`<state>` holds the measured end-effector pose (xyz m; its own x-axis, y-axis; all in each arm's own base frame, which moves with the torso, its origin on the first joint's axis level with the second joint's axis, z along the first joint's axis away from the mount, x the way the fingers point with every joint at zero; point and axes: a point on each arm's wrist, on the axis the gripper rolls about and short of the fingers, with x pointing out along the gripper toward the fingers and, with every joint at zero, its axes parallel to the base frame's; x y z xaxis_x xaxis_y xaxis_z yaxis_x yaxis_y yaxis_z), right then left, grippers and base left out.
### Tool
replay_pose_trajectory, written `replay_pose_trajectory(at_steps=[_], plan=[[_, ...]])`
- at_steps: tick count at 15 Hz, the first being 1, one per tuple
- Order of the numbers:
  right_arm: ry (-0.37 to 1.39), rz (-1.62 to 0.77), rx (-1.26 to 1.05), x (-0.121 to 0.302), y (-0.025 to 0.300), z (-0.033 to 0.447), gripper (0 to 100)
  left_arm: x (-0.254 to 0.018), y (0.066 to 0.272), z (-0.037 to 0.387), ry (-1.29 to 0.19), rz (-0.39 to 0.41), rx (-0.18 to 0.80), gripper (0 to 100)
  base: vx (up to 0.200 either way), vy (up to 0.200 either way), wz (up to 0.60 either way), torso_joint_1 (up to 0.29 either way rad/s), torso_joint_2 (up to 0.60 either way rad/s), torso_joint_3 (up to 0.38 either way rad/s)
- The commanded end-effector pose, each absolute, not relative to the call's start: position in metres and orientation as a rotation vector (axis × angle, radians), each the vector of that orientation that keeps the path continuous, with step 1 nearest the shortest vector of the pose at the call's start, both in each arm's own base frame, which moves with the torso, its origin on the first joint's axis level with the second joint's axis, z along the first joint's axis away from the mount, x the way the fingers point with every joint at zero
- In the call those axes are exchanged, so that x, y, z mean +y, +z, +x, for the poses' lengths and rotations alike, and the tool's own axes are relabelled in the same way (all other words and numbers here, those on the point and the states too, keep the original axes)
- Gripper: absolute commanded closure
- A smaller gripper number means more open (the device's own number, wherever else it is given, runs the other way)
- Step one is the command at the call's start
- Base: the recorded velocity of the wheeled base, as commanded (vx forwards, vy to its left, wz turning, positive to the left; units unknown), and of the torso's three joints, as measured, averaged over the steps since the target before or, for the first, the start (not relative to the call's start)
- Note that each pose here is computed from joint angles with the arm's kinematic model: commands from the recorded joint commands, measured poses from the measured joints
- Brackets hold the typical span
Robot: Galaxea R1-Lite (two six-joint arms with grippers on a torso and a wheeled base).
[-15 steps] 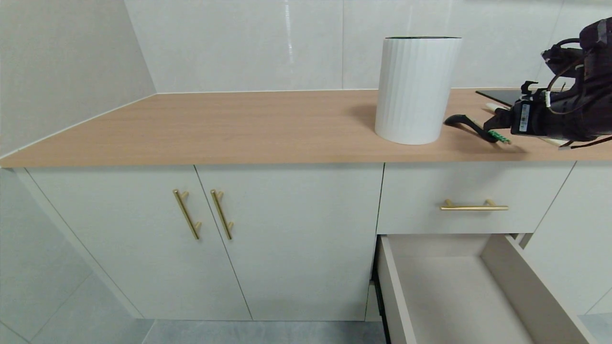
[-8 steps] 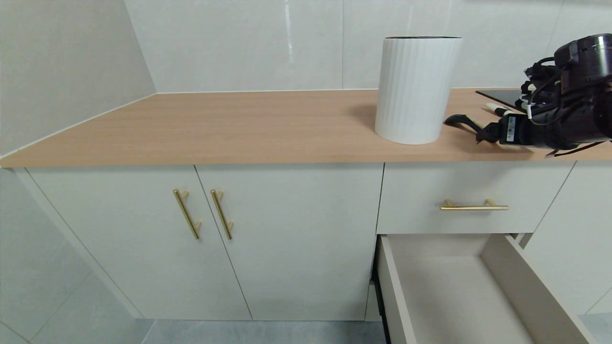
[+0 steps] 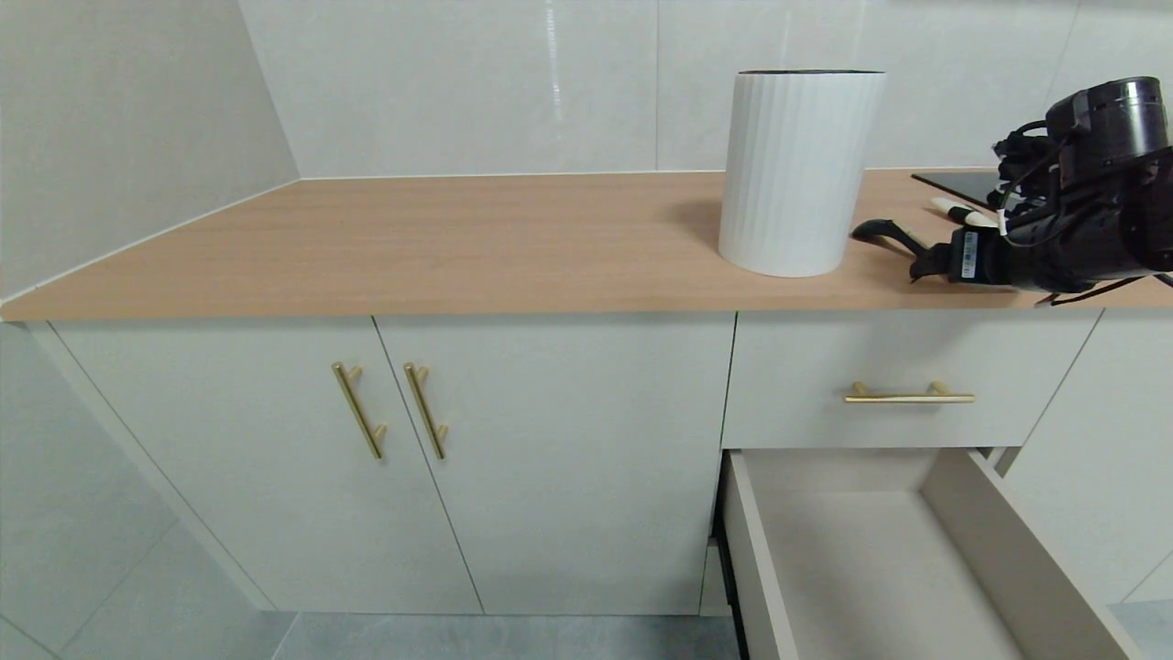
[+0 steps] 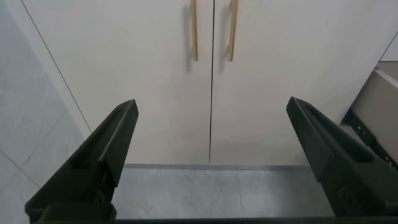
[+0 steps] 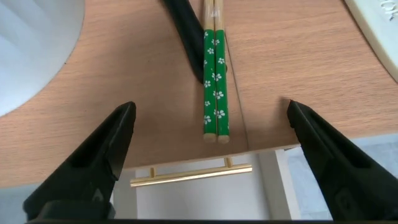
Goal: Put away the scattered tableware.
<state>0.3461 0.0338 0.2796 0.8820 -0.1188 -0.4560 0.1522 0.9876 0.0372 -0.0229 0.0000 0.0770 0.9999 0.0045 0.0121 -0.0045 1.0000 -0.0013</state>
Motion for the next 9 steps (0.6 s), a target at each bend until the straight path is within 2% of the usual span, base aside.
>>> replay_pose_trajectory(at_steps=[1,9], plan=[[-0.140,0.072,0.469,0.0340,0.2801,0.3457,100,0.0000,0.0770,-0.0229,0.006,-0.002,-0.012,0,0.000,0.000,0.00,0.000,0.00,0.000],[-0.142,0.074,0.463,0.0337,0.2824,0.3431,100,0.0000,0.0774,-0.0230,0.006,-0.002,-0.014,0,0.000,0.000,0.00,0.000,0.00,0.000]])
